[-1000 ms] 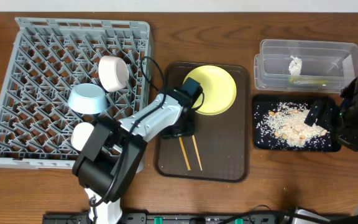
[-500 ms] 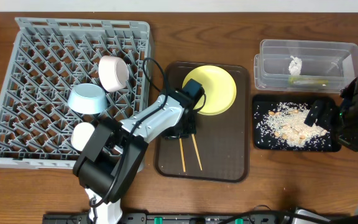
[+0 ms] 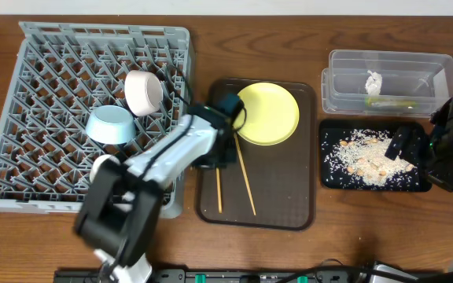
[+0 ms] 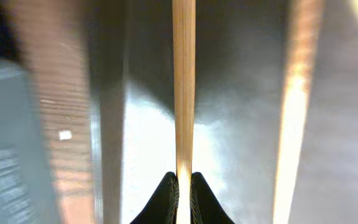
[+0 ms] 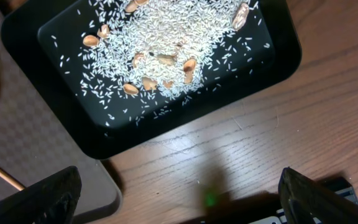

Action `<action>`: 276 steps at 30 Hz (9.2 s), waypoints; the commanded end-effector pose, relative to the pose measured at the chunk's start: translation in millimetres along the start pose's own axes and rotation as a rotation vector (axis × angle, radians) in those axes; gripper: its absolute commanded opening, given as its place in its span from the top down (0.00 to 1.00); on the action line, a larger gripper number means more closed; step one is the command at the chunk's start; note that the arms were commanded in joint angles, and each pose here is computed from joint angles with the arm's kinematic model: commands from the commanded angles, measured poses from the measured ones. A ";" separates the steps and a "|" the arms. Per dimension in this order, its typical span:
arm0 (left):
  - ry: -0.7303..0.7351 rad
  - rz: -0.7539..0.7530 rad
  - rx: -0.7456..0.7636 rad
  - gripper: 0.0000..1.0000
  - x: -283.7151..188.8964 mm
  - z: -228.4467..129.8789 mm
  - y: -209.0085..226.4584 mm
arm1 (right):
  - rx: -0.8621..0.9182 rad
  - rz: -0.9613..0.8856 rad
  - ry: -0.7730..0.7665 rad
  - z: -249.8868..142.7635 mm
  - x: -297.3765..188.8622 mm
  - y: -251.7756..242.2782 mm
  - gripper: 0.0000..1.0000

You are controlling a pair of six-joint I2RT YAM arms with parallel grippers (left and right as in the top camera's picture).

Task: Sort waste into correct bins and load items into the dishwasher
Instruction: 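Carry the chopsticks to the rack and drop them in, then return the left gripper to the tray and grasp the remaining chopstick, then carry the chopstick to the rack and release it, then reach the left gripper to the yellow plate rim and grasp it, then lift the yellow plate and carry it into the dish rack, then set the yellow plate upright in the rack beside the pink plate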

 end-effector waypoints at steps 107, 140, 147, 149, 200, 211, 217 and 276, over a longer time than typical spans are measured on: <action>-0.427 0.033 0.093 0.92 -128.9 31.4 46.6 | 0.014 0.008 -0.010 0.6 -4.5 -0.1 0.01; -0.374 0.040 0.158 0.40 -111.2 52.5 98.8 | 0.014 0.007 -0.006 -0.1 -4.5 -0.4 0.01; -0.554 -0.092 0.347 0.34 -145.2 62.5 35.1 | 0.015 0.007 -0.007 0.1 -4.5 -0.3 0.01; -0.593 -0.099 0.461 0.33 -143.8 67.0 9.3 | 0.015 0.007 -0.007 0.1 -4.5 -0.3 0.01; -0.231 0.150 0.816 0.76 68.3 58.0 -76.0 | 0.012 0.008 -0.008 0.0 -4.5 0.3 0.01; -0.269 0.294 0.807 0.92 59.6 66.8 -68.0 | 0.012 0.008 -0.008 0.0 -4.5 0.3 0.01; -0.320 0.396 0.812 0.92 44.5 70.3 -71.2 | 0.011 0.009 -0.010 0.4 -4.5 0.6 0.01; -0.767 -0.295 0.153 0.92 -165.0 110.2 77.1 | 0.012 0.007 -0.007 -0.2 -4.5 0.2 0.01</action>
Point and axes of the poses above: each gripper's point midway between its finger pads, its own x axis out along the fingers, its own y axis along the line the jaws close on, z = x × y, the point moved 5 cm from there along -x, back along the fingers, and after that the axes turned 11 degrees about x, right-handed, at the moved point
